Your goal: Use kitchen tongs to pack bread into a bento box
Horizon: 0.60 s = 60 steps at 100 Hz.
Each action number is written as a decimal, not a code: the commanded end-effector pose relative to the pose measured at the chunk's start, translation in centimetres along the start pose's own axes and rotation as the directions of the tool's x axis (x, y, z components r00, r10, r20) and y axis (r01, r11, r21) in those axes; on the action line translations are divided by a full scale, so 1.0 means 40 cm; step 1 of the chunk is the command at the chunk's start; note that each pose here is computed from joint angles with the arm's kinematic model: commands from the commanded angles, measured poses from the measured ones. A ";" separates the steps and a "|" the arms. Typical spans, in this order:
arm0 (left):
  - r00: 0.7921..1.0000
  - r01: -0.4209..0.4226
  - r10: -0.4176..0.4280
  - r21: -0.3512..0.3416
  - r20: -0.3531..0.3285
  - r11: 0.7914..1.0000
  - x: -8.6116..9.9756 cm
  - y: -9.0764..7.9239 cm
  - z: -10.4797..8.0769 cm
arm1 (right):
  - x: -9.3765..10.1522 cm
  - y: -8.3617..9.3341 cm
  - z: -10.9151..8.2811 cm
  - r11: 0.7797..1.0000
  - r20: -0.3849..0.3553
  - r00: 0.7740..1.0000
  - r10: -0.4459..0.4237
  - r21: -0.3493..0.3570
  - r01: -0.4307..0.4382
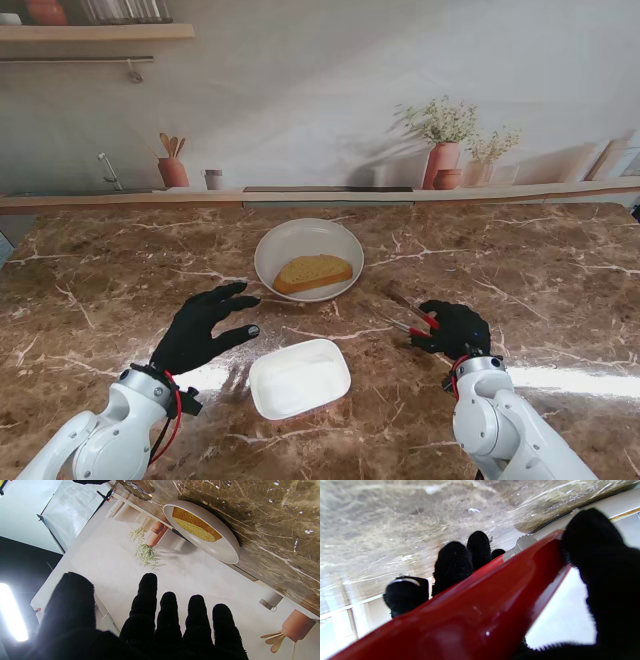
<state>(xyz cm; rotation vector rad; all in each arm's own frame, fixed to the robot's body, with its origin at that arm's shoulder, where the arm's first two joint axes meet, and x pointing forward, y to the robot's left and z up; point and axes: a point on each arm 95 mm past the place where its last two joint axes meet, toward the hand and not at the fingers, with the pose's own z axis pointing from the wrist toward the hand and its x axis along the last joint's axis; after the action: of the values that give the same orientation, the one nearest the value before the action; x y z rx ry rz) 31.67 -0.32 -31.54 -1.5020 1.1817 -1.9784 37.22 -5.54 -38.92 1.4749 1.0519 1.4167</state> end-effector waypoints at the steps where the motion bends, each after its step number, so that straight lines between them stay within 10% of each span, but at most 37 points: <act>1: 1.000 0.000 0.000 -0.013 0.001 1.000 -0.001 0.007 -0.003 | 0.009 0.015 0.008 1.000 -0.014 1.000 0.008 0.005 -0.008; 60: 1.000 -0.013 0.013 -0.048 0.004 0.999 0.000 -0.001 0.006 | 0.092 0.138 0.144 0.999 -0.153 0.987 -0.044 0.002 0.044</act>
<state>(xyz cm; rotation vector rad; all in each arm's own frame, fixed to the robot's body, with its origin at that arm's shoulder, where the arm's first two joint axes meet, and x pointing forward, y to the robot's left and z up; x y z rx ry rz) 32.06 -0.39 -31.41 -1.5120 1.2330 -1.9615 42.64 -4.40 -33.36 1.3580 1.1482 1.5060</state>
